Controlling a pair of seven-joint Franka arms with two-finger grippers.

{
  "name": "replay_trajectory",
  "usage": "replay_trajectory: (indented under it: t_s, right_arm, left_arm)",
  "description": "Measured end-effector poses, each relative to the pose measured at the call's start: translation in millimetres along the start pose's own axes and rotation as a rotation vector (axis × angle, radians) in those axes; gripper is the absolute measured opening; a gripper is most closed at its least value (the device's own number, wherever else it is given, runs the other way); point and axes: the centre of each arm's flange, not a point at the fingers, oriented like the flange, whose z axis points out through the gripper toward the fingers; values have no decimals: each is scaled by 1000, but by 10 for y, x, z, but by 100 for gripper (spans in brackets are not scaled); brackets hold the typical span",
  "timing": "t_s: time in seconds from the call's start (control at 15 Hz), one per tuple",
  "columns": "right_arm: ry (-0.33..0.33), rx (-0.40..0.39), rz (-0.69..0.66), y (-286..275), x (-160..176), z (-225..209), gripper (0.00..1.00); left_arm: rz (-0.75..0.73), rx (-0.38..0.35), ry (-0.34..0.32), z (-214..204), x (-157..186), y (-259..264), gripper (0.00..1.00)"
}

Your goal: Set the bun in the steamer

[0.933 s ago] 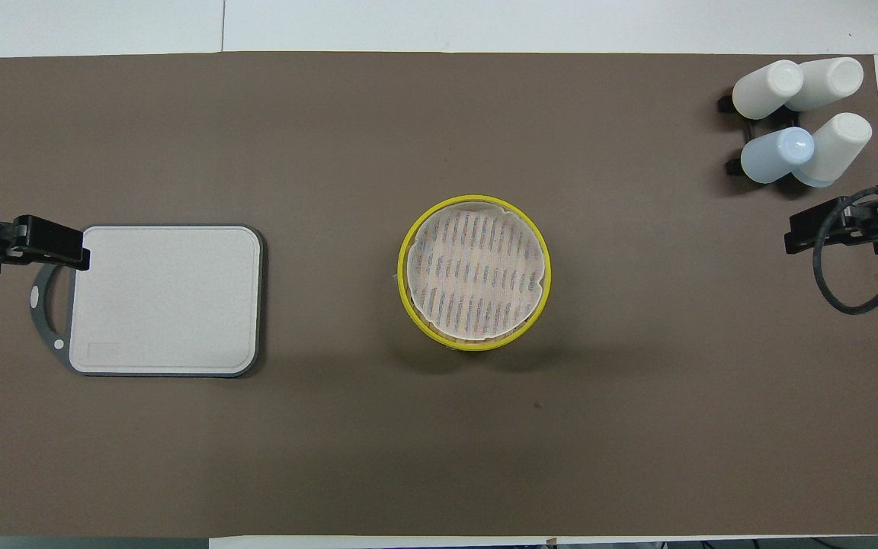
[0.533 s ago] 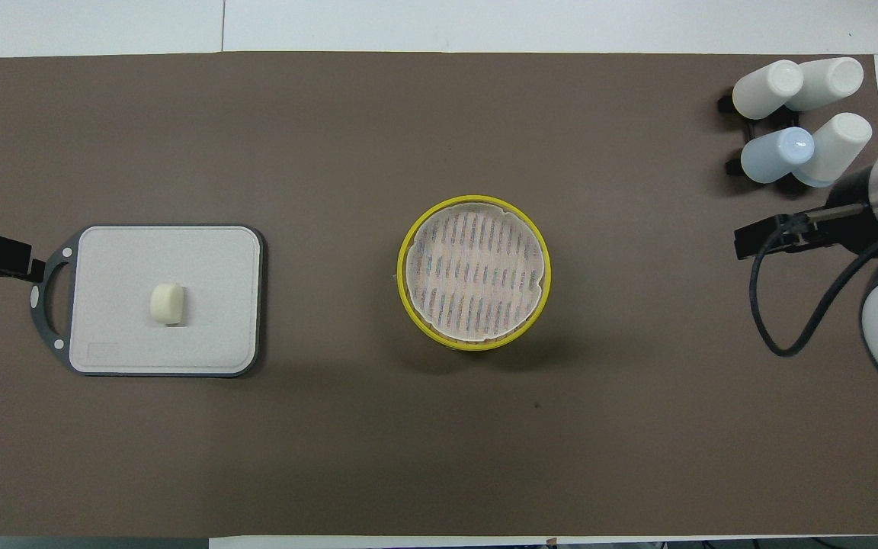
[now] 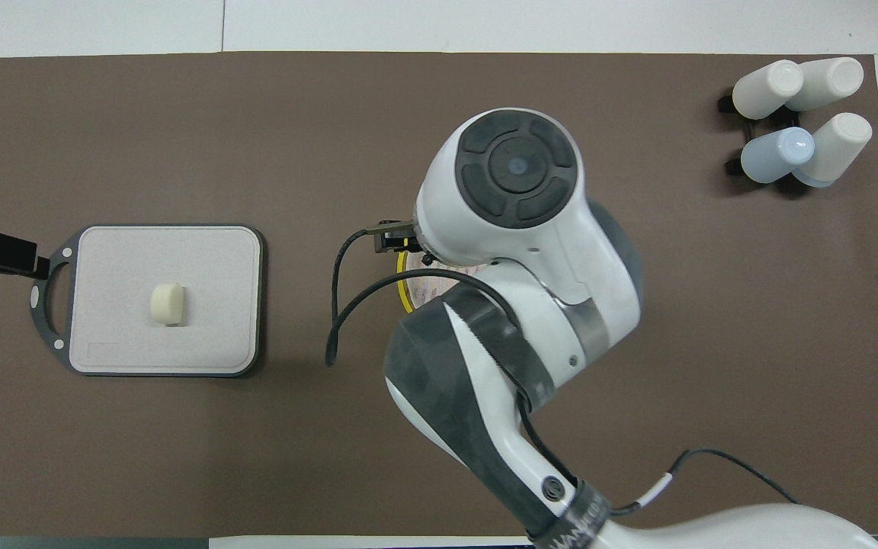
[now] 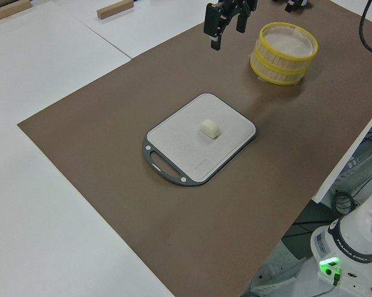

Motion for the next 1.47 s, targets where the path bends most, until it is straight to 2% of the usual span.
replay_trajectory:
  t_s: [0.2,0.47,0.6,0.67,0.87,1.07,1.13,1.2,1.33,1.4,1.47]
  right_arm:
    - [-12,-5,1,-199,-80,538,100]
    - [-24,-12,25,-332,-255,816,100]
    - [-30,-14,11,-445,-399,931,96]
    - [-33,-16,6,-470,-442,967,89]
    - [-40,-25,6,-435,-475,1003,53]
    - [-33,-39,2,-380,-488,1022,26]
    - [-30,-47,-4,-351,-485,1023,12]
    - [-23,-45,-28,-347,-475,1019,8]
    - [-22,-52,-74,-345,-477,1014,8]
    - [-24,-64,-92,-346,-475,988,8]
    - [-34,-83,-108,-350,-456,905,8]
  left_arm:
    - [7,0,24,628,-42,-85,100]
    - [39,4,33,1603,-125,-127,100]
    - [56,11,47,2023,-176,-105,100]
    - [75,14,51,2197,-192,-95,100]
    - [124,23,50,2573,-137,-52,100]
    - [131,36,86,2844,-38,-52,100]
    - [135,39,90,2920,-31,-56,99]
    - [143,41,90,2982,-28,-58,99]
    - [164,43,91,3038,-20,-55,96]
    - [170,44,91,3048,-19,-55,88]
    - [173,44,89,3060,-21,-55,76]
